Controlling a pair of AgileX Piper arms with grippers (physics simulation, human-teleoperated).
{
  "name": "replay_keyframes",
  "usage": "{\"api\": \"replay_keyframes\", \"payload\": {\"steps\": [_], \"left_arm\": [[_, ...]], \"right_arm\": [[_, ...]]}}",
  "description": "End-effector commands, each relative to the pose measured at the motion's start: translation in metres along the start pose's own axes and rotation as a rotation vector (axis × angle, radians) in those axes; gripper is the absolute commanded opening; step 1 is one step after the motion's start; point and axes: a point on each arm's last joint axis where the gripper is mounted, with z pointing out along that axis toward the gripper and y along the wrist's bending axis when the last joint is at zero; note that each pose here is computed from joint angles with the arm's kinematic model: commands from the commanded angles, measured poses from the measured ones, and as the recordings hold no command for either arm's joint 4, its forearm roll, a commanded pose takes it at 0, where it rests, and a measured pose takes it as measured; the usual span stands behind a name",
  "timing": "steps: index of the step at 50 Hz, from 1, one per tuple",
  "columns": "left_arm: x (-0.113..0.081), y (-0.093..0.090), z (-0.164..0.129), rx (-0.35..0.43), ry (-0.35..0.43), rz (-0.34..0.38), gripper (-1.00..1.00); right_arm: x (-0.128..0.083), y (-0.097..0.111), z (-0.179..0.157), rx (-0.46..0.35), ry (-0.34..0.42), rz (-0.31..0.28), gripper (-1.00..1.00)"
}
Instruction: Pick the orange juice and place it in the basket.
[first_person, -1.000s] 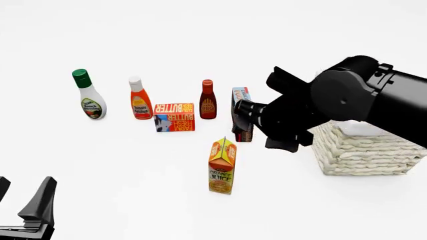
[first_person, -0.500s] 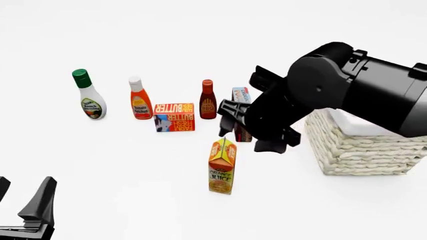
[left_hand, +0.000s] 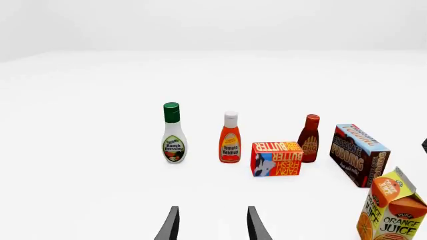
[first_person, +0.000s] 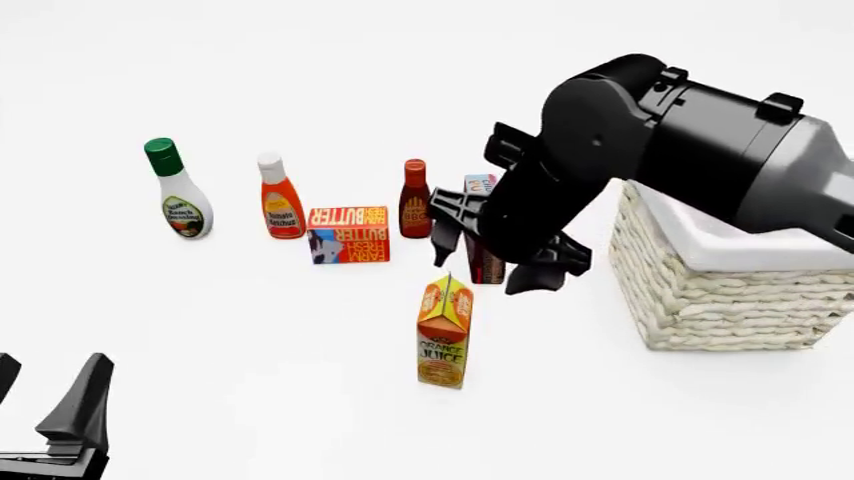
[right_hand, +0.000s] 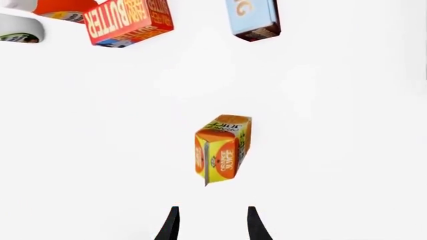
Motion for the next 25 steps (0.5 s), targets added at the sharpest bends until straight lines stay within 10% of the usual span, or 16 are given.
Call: {"api": "replay_keyframes", "payload": {"steps": [1, 25], "left_arm": [[0.0, 0.0, 0.0, 0.0, 0.0, -0.001, 1.0], [0.0, 0.0, 0.0, 0.0, 0.0, -0.001, 1.0]], "right_arm": [[-0.014, 0.012, 0.008, 0.042, 0.026, -0.016, 1.0], [-0.038, 0.009, 0.061, 0.141, 0.093, -0.094, 1.0]]}}
